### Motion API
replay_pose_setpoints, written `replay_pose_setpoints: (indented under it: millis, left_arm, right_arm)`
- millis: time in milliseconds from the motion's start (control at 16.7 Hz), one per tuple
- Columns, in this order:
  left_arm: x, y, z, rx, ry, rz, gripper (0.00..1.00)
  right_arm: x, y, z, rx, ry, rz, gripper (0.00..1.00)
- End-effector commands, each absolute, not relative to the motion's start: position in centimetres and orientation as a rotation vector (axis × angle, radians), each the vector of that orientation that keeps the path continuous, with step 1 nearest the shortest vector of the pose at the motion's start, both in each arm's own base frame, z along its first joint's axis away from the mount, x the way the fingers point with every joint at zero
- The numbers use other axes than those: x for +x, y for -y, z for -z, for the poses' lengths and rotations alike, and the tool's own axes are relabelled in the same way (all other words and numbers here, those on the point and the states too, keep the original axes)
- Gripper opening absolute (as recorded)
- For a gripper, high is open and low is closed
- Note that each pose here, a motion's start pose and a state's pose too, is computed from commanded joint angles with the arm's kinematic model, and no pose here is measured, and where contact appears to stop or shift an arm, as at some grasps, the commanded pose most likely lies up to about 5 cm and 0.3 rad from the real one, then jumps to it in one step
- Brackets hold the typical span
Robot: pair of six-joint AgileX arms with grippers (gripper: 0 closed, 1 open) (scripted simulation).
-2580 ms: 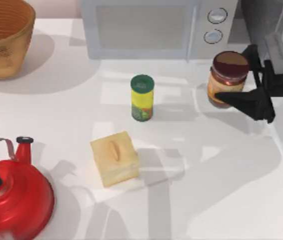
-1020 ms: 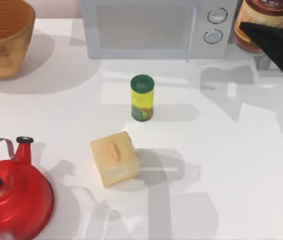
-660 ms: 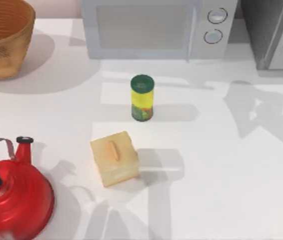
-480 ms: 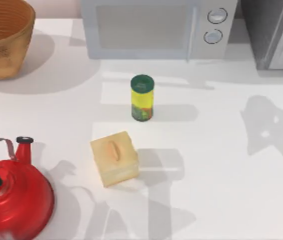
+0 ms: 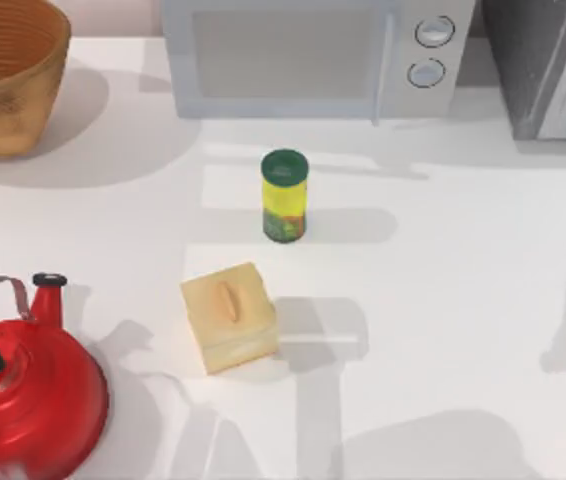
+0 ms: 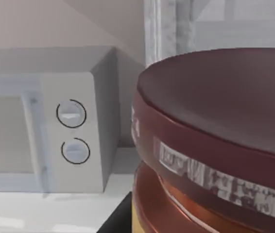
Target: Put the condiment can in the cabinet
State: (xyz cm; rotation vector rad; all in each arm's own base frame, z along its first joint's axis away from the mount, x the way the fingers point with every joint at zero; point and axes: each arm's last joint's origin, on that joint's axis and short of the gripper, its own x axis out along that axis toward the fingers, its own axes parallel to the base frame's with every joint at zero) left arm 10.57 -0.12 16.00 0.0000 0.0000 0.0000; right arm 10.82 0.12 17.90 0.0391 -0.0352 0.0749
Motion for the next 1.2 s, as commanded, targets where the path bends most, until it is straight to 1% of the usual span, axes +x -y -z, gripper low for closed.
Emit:
replay_pose_setpoints:
  millis: [240, 660, 840, 1200]
  left_arm:
    - [10.6, 0.1, -16.0, 0.000, 0.000, 0.000, 1.00]
    - [10.6, 0.1, -16.0, 0.000, 0.000, 0.000, 1.00]
    - [10.6, 0.1, -16.0, 0.000, 0.000, 0.000, 1.00]
    - [10.6, 0.1, -16.0, 0.000, 0.000, 0.000, 1.00]
  right_arm:
    - [10.6, 0.1, -16.0, 0.000, 0.000, 0.000, 0.00]
    - [10.6, 0.0, -16.6, 0.003, -0.012, -0.012, 0.00]
    - [10.7, -0.2, -19.5, 0.002, -0.033, -0.020, 0.00]
    - [11.4, -0.6, -28.8, 0.003, -0.011, -0.022, 0.00]
